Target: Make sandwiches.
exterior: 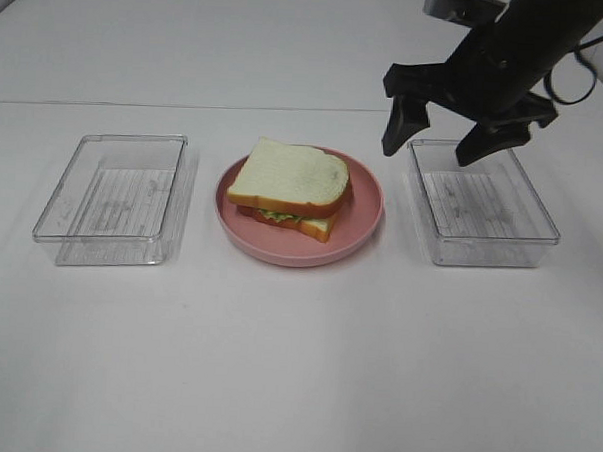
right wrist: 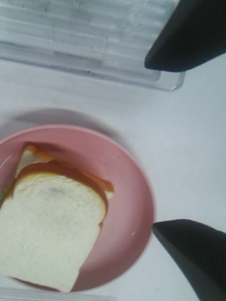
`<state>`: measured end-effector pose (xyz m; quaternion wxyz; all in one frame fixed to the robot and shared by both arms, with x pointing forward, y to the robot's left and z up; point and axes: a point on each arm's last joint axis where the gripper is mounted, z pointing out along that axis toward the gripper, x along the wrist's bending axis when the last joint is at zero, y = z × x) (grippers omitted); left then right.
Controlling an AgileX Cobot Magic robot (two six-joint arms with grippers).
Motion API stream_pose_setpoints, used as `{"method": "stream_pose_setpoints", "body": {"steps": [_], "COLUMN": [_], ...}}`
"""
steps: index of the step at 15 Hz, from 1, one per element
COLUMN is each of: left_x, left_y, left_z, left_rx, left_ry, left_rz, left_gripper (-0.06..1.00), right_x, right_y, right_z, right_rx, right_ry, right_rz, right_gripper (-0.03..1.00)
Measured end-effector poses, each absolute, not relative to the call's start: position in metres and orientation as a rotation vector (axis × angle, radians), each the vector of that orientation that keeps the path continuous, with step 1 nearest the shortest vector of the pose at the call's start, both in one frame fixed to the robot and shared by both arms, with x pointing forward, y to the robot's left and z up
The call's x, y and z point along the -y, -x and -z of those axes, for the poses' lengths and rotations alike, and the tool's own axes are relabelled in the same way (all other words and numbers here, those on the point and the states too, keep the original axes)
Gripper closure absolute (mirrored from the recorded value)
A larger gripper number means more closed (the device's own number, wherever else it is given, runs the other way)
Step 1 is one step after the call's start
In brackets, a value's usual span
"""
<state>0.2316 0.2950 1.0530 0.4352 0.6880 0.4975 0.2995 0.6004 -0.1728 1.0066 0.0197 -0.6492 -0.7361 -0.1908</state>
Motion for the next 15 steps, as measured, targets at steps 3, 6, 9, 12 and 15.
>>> {"method": "stream_pose_setpoints", "body": {"steps": [3,6,9,12,15], "left_x": [-0.295,-0.295,-0.295,-0.295,-0.295], "left_y": [-0.232,-0.232,-0.232,-0.232,-0.232], "left_z": [-1.053,-1.053,-1.053,-1.053,-1.053], "left_rx": [-1.238,-1.238,-1.238,-1.238,-1.238], "left_ry": [-1.713,-1.713,-1.713,-1.713,-1.713], "left_rz": [-0.745,-0.745,-0.745,-0.745,-0.745], "left_gripper": [-0.01,-0.01,-0.01,-0.01,-0.01], "right_x": [0.196,0.211,0.227,0.249,0.265], "right_y": [-0.559,-0.514,-0.463,-0.387,-0.33], "right_z": [-1.071,-1.114,-1.122,-1.098,-1.067], "right_rx": [2.488,2.563,2.583,2.586,2.595], "right_ry": [1.969,1.972,1.978,1.979,1.983], "right_rz": [0.491,0.566,0.604,0.613,0.655], "right_gripper": [0.17,0.17,0.17,0.17,0.17]}}
